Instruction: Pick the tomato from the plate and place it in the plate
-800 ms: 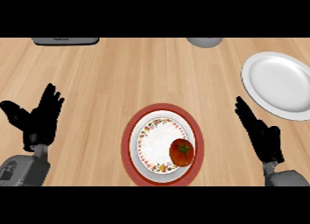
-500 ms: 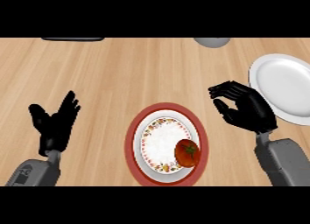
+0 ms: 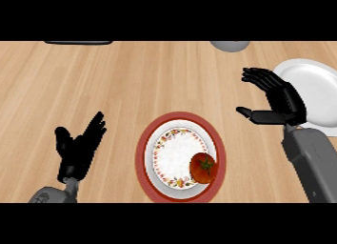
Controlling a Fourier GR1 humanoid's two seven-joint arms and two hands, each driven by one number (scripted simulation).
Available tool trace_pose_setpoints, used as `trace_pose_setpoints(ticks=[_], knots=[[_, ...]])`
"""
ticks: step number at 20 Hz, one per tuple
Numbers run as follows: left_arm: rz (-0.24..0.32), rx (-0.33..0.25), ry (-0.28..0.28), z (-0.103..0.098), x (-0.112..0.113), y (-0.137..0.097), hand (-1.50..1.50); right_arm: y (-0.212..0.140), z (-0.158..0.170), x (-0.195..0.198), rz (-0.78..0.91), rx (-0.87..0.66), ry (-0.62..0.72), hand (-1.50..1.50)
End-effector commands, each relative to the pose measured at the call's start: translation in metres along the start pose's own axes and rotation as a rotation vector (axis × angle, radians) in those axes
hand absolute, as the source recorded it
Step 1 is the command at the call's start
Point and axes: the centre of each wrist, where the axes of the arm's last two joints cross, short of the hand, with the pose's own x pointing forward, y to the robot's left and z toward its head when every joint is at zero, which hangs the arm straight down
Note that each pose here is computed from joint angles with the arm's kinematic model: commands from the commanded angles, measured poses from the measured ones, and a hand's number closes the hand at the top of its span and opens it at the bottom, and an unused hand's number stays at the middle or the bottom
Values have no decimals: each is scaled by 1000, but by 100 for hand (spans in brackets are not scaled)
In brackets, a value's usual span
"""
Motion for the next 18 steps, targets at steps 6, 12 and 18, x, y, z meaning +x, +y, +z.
trace_pose_setpoints(ticks=[6,12,18], knots=[[-5,-2,33,9,-1,6,0,-39,-18,27,161,270,40,-150],[3,0,23,18,1,2,0,-37,-29,63,403,598,133,-150],[6,-3,27,7,1,-5,0,15,-33,59,521,672,183,-150]])
